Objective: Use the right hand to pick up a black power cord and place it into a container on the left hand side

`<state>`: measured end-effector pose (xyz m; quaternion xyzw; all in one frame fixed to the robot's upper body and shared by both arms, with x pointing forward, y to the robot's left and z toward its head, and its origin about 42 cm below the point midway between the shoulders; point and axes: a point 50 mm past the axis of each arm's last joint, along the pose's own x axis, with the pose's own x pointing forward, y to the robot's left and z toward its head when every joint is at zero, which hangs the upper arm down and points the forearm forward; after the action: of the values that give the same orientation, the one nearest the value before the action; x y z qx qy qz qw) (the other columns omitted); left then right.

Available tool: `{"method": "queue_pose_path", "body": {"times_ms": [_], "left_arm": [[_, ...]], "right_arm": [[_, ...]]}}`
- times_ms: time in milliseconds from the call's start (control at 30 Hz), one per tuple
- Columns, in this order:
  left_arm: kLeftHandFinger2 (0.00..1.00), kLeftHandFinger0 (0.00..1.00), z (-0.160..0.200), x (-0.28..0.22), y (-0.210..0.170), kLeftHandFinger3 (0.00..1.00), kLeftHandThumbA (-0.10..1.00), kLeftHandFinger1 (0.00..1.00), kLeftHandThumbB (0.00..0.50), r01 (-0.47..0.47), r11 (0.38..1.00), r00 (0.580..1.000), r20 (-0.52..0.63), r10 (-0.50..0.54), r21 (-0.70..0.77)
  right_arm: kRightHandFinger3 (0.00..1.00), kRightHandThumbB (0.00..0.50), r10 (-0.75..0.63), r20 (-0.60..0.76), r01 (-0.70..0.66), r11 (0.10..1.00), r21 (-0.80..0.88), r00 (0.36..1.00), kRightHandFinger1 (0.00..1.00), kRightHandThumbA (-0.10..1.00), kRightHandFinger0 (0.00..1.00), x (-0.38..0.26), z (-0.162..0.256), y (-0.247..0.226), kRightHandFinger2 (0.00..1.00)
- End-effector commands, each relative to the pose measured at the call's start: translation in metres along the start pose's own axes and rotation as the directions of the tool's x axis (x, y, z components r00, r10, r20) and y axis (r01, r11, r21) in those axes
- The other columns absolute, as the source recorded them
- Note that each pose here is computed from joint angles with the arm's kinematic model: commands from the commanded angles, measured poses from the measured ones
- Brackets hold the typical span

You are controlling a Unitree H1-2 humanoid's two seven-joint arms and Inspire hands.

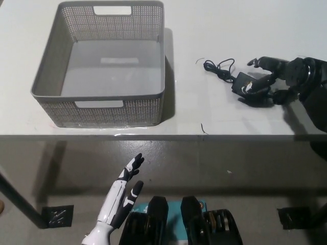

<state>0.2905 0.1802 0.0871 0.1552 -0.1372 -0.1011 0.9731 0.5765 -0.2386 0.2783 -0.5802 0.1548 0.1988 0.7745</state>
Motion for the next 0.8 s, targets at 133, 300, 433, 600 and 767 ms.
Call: {"method": "queue_pose_path", "body": {"times_ms": [133, 300, 433, 600, 767], "left_arm": [[1.00, 1.00, 0.011, 0.009, 0.001, 1.00, 1.00, 1.00, 0.292, -0.005, 1.000, 0.998, 0.057, 0.005, -0.006], [1.00, 1.00, 0.014, 0.014, 0.004, 1.00, 1.00, 1.00, 0.306, -0.011, 1.000, 0.998, 0.067, 0.011, 0.002], [1.00, 1.00, 0.015, 0.015, 0.005, 1.00, 1.00, 1.00, 0.296, -0.016, 1.000, 0.997, 0.077, 0.016, 0.002], [1.00, 1.00, 0.017, 0.022, 0.007, 1.00, 1.00, 1.00, 0.298, -0.018, 1.000, 0.996, 0.089, 0.017, 0.000], [1.00, 1.00, 0.017, 0.021, 0.008, 1.00, 1.00, 1.00, 0.270, -0.020, 1.000, 0.995, 0.096, 0.020, 0.002]], "right_arm": [[1.00, 0.500, -0.048, 0.072, 0.048, 0.999, -0.006, 0.996, 1.00, 0.83, 1.00, -0.005, 0.035, -0.037, 1.00], [1.00, 0.500, -0.053, 0.053, 0.054, 0.999, -0.010, 0.997, 1.00, 0.78, 1.00, 0.000, 0.038, -0.032, 1.00], [1.00, 0.500, -0.042, 0.034, 0.042, 0.999, -0.005, 0.999, 1.00, 0.76, 1.00, 0.003, 0.035, -0.026, 1.00], [1.00, 0.500, -0.040, 0.013, 0.040, 0.999, -0.008, 0.999, 1.00, 0.74, 1.00, 0.004, 0.024, -0.022, 1.00], [1.00, 0.500, -0.008, -0.021, 0.008, 1.000, -0.024, 1.000, 1.00, 0.75, 1.00, 0.008, 0.013, -0.008, 1.00]]}}
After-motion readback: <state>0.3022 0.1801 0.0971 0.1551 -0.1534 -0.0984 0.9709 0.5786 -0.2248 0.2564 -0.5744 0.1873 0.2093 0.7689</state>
